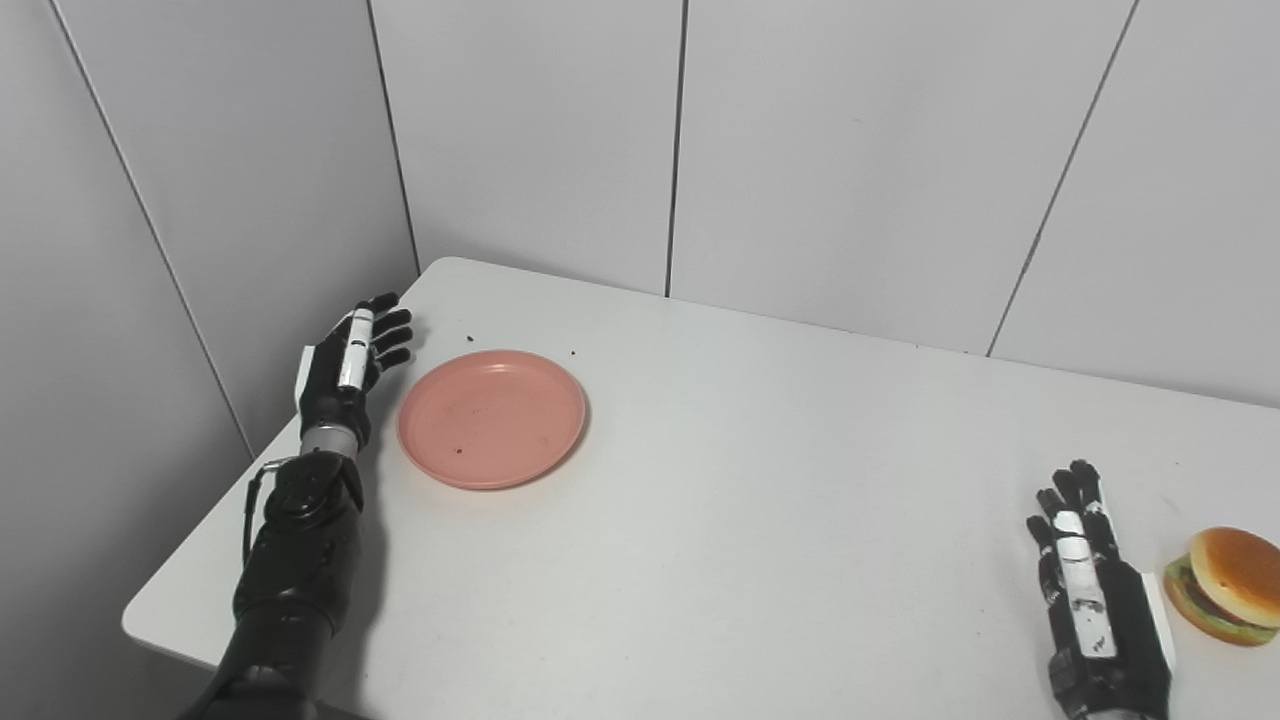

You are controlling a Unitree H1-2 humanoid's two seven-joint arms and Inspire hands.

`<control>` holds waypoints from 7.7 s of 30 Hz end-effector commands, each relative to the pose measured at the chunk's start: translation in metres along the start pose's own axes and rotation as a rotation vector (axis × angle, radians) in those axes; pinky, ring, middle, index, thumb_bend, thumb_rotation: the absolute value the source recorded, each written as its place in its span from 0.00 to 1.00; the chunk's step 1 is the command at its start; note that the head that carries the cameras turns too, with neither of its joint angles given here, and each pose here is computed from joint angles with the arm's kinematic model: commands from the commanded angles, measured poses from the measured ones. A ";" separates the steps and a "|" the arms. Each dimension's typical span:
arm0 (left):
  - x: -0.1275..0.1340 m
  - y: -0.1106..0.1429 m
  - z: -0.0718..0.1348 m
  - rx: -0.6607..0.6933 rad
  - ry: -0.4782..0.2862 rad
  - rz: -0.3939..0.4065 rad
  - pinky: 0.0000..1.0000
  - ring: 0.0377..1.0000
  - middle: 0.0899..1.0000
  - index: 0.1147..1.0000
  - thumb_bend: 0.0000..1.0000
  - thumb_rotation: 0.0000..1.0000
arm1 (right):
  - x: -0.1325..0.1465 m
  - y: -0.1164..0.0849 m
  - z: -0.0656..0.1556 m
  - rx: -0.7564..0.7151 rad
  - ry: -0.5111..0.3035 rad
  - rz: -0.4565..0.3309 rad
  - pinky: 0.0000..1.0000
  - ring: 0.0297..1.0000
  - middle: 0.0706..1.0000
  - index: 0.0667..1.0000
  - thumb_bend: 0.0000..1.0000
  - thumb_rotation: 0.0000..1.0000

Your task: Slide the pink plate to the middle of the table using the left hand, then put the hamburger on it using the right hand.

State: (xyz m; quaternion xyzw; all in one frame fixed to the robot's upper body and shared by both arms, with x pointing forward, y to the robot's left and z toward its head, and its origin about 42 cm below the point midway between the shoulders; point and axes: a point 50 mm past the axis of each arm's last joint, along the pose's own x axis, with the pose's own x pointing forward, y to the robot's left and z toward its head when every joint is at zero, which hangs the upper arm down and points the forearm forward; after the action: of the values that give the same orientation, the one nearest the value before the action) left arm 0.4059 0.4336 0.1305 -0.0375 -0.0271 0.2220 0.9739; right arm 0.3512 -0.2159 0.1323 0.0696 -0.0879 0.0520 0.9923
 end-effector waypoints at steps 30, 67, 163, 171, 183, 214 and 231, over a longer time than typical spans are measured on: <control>-0.024 -0.073 -0.018 -0.124 0.048 -0.259 0.72 0.74 0.71 0.68 0.26 0.90 | -0.002 0.003 0.003 -0.003 -0.008 0.004 1.00 1.00 1.00 1.00 0.48 0.78; -0.112 -0.208 -0.032 -0.102 0.146 -0.591 0.76 0.78 0.74 0.69 0.20 0.92 | 0.008 0.051 0.000 -0.093 -0.012 0.010 1.00 0.99 1.00 1.00 0.59 0.81; -0.164 -0.198 -0.052 -0.077 0.095 -0.651 0.99 0.97 0.96 0.93 0.25 1.00 | 0.055 -0.110 0.154 -1.111 -0.021 -0.125 0.80 0.87 0.88 0.87 0.75 0.48; -0.162 -0.198 -0.053 -0.090 0.103 -0.656 1.00 0.99 0.97 0.94 0.26 1.00 | 0.059 -0.134 0.154 -1.179 0.083 -0.113 0.74 0.84 0.86 0.85 0.83 0.42; -0.163 -0.200 -0.053 -0.099 0.098 -0.640 0.99 0.97 0.95 0.92 0.25 1.00 | 0.056 -0.143 0.144 -1.279 0.228 -0.043 0.78 0.85 0.86 0.86 0.81 0.38; -0.168 -0.201 -0.052 -0.100 0.110 -0.648 1.00 0.99 0.96 0.94 0.26 1.00 | 0.058 -0.141 0.104 -1.468 0.293 0.042 0.26 0.37 0.45 0.75 0.55 0.00; -0.172 -0.203 -0.048 -0.094 0.118 -0.649 1.00 0.98 0.96 0.93 0.26 1.00 | 0.057 -0.137 0.109 -1.427 0.048 -0.087 0.30 0.39 0.45 0.57 0.54 0.00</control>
State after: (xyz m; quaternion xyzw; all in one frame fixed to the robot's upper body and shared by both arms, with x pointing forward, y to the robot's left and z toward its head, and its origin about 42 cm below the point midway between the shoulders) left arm 0.3530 0.1728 0.1100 -0.0810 -0.0199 -0.1116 0.9902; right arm 0.3975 -0.3619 0.2058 -0.5984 -0.0225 -0.0327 0.8002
